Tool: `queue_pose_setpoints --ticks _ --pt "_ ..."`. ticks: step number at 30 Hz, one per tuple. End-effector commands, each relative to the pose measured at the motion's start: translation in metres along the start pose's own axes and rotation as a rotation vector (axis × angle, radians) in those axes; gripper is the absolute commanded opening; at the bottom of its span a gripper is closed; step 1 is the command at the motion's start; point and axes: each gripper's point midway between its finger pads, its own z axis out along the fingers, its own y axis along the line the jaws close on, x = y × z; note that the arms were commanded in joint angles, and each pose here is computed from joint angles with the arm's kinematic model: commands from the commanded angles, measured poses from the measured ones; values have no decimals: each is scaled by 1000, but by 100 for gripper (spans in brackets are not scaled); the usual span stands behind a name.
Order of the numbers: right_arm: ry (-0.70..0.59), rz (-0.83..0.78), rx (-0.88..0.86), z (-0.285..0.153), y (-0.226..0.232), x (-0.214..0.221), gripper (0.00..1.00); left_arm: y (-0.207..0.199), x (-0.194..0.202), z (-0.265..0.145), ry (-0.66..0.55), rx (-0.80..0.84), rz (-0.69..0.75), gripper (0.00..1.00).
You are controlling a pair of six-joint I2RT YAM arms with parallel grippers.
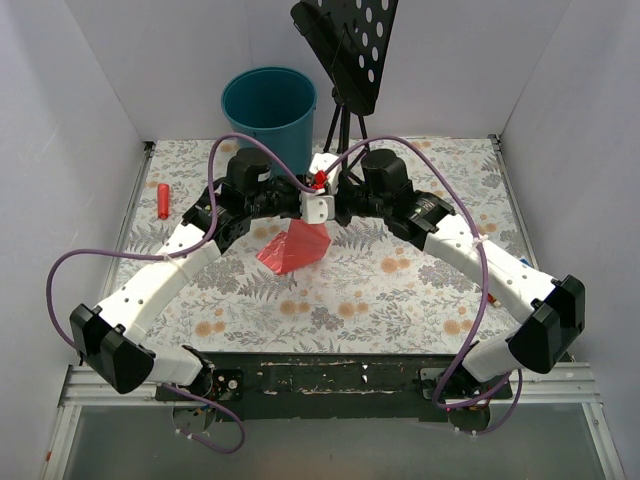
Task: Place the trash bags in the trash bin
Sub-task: Unfold the trash bag at the center of the board.
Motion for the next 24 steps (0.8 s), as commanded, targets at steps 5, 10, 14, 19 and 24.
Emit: queue_pose_setpoints --ticks 5,10,14,19,24 --pt "-86 61 43 -13 -21 -31 1 -19 -12 -4 -60 35 61 0" --pt "-36 126 30 -10 -34 1 1 -21 -11 -9 -42 20 133 0" --pt "-54 175 -48 -9 -18 -2 1 -17 -1 -6 -18 -34 170 0" --pt "-95 196 -171 -17 19 -27 1 8 30 7 100 -184 209 0" --pt "-70 188 -151 -12 18 -18 1 32 26 10 104 -270 227 0"
